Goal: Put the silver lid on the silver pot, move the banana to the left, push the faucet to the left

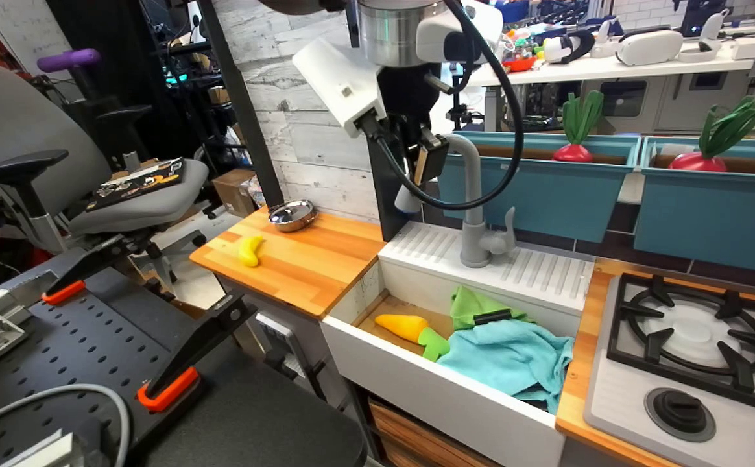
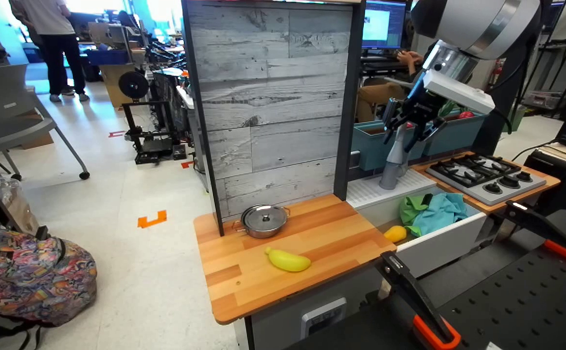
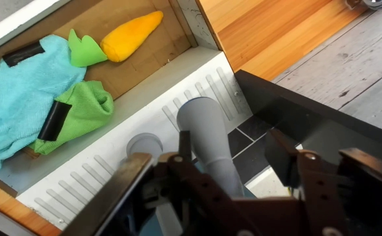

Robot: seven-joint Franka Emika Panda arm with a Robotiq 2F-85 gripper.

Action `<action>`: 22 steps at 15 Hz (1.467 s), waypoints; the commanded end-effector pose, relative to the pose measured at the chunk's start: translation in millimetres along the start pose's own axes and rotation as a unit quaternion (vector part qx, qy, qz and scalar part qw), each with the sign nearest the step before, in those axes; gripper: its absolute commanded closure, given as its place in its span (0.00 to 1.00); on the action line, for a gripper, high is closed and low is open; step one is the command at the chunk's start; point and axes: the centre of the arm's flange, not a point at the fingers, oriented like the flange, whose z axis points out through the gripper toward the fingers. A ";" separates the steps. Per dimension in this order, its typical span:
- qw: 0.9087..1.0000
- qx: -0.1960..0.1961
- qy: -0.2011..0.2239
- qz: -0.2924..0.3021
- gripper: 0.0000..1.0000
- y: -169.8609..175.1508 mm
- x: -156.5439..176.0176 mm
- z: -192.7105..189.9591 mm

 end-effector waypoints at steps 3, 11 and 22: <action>1.000 -0.002 -0.011 0.024 0.84 -8.9 1.7 7.8; 1.000 0.013 0.002 0.021 0.93 -31.6 14.7 10.1; 0.998 0.049 0.048 -0.010 0.93 -65.0 26.4 9.9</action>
